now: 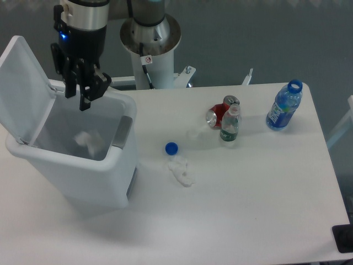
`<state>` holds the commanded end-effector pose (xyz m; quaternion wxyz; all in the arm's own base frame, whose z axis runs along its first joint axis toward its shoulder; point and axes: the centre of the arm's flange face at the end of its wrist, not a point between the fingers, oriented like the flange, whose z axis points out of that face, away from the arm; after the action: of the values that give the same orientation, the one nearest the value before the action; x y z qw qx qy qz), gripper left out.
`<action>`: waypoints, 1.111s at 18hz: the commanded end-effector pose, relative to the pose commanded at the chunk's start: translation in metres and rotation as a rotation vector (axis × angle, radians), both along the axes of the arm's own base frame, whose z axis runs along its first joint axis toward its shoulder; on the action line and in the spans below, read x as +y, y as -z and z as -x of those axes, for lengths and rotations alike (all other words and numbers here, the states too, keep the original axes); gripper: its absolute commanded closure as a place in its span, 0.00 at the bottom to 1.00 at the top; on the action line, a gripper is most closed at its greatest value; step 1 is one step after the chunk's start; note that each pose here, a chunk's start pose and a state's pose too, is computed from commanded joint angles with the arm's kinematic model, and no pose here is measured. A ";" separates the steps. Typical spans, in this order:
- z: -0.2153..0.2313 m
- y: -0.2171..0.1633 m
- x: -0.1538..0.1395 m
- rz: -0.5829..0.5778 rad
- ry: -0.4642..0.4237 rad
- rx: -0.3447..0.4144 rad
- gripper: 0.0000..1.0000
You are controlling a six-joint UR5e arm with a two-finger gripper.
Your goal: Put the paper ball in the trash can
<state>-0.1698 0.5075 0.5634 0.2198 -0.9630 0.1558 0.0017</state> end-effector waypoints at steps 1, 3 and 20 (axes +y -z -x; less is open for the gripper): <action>0.008 -0.004 -0.001 -0.016 -0.011 0.011 0.00; 0.032 -0.005 -0.005 -0.043 -0.045 0.042 0.00; 0.268 0.159 -0.047 0.335 -0.142 0.155 0.00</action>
<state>-0.4379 0.4603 0.4047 0.0433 -0.9917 0.1021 0.0655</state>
